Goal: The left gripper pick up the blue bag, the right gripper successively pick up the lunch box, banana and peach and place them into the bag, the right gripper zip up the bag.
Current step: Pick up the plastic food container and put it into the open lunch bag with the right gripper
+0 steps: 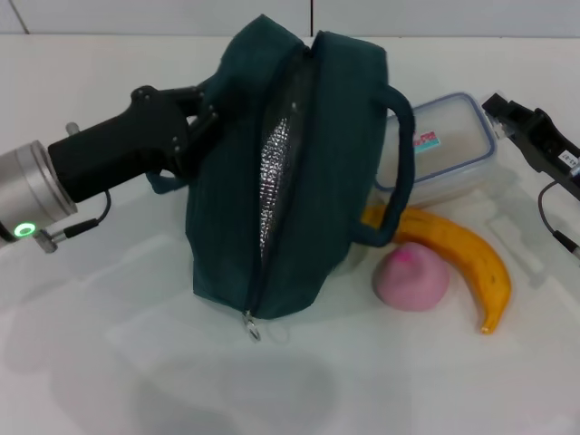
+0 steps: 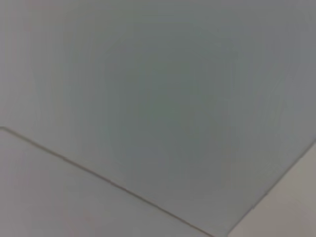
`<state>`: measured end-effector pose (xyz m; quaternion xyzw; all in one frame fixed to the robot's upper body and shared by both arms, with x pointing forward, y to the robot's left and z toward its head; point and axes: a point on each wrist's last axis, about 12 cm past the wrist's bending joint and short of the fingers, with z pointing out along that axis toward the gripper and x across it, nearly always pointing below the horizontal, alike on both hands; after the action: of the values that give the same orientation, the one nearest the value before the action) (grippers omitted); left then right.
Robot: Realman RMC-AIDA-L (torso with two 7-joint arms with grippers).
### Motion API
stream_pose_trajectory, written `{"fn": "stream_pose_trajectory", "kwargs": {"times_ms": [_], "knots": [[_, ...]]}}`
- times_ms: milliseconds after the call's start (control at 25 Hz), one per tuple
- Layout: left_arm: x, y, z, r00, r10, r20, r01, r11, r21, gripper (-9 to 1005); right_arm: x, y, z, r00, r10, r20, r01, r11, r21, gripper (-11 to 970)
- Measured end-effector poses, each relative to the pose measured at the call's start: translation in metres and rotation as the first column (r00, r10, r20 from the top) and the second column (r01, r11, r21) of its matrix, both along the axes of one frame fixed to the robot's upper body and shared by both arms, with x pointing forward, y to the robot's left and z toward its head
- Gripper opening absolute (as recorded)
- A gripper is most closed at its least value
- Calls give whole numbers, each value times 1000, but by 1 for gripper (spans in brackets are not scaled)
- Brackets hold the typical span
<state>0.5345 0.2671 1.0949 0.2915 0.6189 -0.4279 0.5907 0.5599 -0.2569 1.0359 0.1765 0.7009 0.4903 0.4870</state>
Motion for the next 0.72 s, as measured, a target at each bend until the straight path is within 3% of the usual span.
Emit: {"fn": "stream_pose_trajectory", "kwargs": {"times_ms": [440,720], "knots": [[-11,3,7,997,-66,47,67,997,-38,43,-13,-14,11,980,28,199,-12,996,-84,98],[-11,-1,7,994,-73,77,75,997,-27,42,-10,-15,28,944,81,319,-46,992,-115,98]]}}
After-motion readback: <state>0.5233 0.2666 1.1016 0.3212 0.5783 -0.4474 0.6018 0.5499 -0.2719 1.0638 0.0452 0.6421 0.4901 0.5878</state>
